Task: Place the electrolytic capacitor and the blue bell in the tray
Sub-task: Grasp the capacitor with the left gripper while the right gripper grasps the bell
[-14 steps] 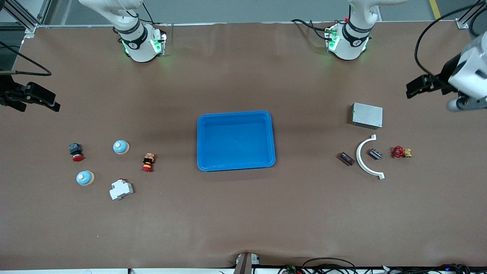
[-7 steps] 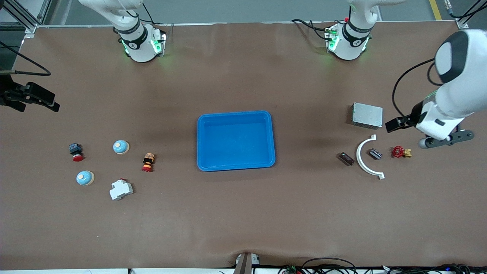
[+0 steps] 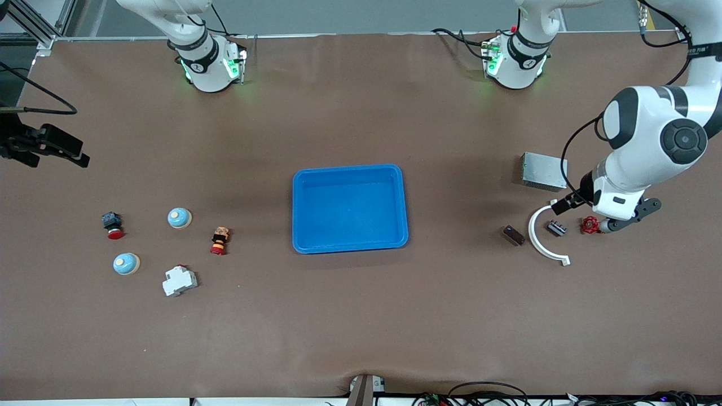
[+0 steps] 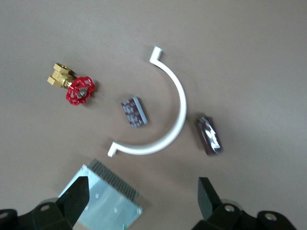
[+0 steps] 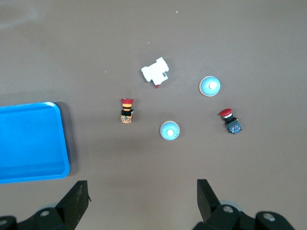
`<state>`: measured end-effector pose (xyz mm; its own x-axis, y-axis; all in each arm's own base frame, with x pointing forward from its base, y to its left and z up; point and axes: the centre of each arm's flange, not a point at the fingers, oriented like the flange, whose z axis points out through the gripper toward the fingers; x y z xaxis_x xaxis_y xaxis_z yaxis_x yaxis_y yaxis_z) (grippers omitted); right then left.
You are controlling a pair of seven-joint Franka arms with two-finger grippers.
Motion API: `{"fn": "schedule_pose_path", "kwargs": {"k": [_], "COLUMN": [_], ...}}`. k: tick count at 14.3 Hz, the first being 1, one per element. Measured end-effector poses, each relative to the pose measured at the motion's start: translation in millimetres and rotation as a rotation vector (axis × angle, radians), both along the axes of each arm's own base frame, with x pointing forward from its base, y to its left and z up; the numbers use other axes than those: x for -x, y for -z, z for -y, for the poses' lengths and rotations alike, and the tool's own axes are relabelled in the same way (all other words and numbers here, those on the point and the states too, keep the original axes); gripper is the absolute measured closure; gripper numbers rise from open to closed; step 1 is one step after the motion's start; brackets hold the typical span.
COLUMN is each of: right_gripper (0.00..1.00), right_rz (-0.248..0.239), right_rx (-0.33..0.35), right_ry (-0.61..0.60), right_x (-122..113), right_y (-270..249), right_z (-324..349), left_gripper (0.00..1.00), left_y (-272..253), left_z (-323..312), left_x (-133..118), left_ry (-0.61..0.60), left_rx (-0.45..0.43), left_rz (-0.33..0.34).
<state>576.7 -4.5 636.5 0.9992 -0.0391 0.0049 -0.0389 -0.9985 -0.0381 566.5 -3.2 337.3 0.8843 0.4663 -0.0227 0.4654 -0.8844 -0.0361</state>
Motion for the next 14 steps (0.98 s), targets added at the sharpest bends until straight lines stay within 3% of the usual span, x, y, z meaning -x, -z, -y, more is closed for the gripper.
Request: {"fn": "schedule_pose_path", "kwargs": {"k": [3, 7, 9, 11, 12, 14], "right_gripper": [0.0, 0.0, 0.0, 0.0, 0.0, 0.0], "right_rz": [-0.038, -0.063, -0.036, 0.005, 0.019, 0.031], "right_rx": [0.04, 0.039, 0.04, 0.041, 0.041, 0.039], "right_ry": [0.012, 0.018, 0.016, 0.015, 0.015, 0.014], "right_x": [-13.2, -31.4, -30.4, -24.1, -17.7, -1.6], "right_y": [43.9, 144.7, 183.3, 225.8, 249.9, 293.3], "right_z": [11.9, 19.5, 18.9, 18.0, 17.4, 16.2], "left_gripper": [0.0, 0.04, 0.07, 0.2, 0.2, 0.31], "left_y": [63.6, 114.7, 127.0, 135.6, 138.4, 143.0], "left_z": [-19.9, -20.2, -20.1, -22.3, -23.3, -23.9], "left_x": [-1.0, -3.8, -5.1, -5.4, -5.6, -5.3], "left_ry": [-0.056, -0.171, -0.188, -0.194, -0.196, -0.197], "left_rx": [0.012, 0.021, 0.025, 0.026, 0.026, 0.027], "left_rz": [0.034, 0.038, 0.047, 0.051, 0.053, 0.051]}}
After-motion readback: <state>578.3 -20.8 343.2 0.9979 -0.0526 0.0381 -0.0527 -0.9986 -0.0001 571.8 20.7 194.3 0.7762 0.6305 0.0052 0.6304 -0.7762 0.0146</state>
